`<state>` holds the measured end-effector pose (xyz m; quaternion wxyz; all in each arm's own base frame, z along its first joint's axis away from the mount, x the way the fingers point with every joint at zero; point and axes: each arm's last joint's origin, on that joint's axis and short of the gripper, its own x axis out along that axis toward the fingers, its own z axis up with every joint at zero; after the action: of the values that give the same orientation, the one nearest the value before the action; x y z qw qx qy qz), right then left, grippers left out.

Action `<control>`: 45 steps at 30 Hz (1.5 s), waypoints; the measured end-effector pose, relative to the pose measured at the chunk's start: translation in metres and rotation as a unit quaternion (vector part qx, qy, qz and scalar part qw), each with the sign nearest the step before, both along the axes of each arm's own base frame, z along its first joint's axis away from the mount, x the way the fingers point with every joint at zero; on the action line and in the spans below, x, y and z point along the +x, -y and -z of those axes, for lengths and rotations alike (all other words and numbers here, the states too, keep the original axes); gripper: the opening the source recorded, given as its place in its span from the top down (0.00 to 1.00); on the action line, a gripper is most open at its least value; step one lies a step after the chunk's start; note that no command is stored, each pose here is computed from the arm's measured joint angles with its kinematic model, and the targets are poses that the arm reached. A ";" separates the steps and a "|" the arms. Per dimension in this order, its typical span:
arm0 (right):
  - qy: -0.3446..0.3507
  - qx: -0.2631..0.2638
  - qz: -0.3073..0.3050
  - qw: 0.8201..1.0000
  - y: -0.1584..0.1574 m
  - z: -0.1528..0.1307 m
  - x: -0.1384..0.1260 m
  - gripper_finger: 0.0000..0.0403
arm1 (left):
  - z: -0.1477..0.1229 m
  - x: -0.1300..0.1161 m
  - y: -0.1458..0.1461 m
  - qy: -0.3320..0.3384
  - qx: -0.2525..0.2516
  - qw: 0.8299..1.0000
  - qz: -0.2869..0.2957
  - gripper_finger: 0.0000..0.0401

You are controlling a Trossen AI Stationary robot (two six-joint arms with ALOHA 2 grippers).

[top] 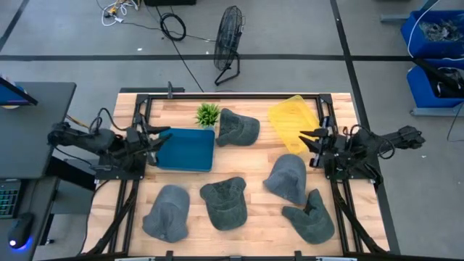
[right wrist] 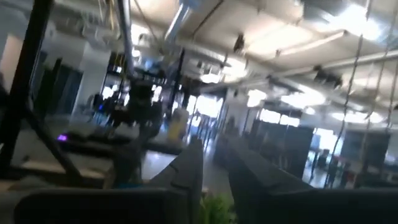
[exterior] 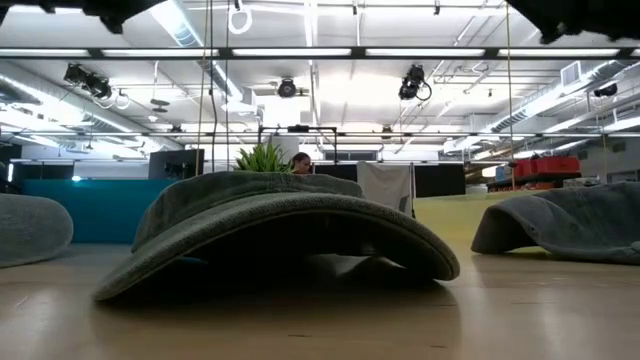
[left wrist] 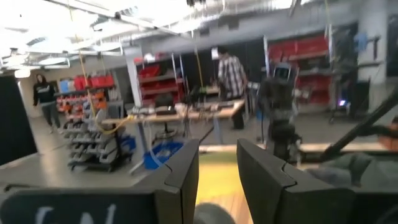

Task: Pick & Place hat
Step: Put the right gray cap into the yellow bin

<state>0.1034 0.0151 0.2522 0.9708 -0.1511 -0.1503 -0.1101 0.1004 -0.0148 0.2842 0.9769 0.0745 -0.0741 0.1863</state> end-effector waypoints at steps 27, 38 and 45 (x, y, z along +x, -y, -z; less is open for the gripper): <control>-0.702 0.240 0.056 0.668 -0.040 0.042 0.132 0.66 | 0.005 0.024 0.007 -0.053 -0.038 0.998 -0.028 0.72; -0.746 0.244 0.106 0.610 -0.042 0.076 0.143 0.66 | 0.007 0.025 0.007 -0.064 -0.033 0.997 -0.028 0.72; -0.754 0.212 0.126 0.609 -0.042 0.085 0.146 0.72 | 0.007 0.025 0.007 -0.067 -0.028 0.997 -0.029 0.72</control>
<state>0.2490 0.0574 0.1668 0.7224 0.0116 0.6829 -0.1077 0.1249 -0.0214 0.2771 0.9755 0.0615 -0.0015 0.2112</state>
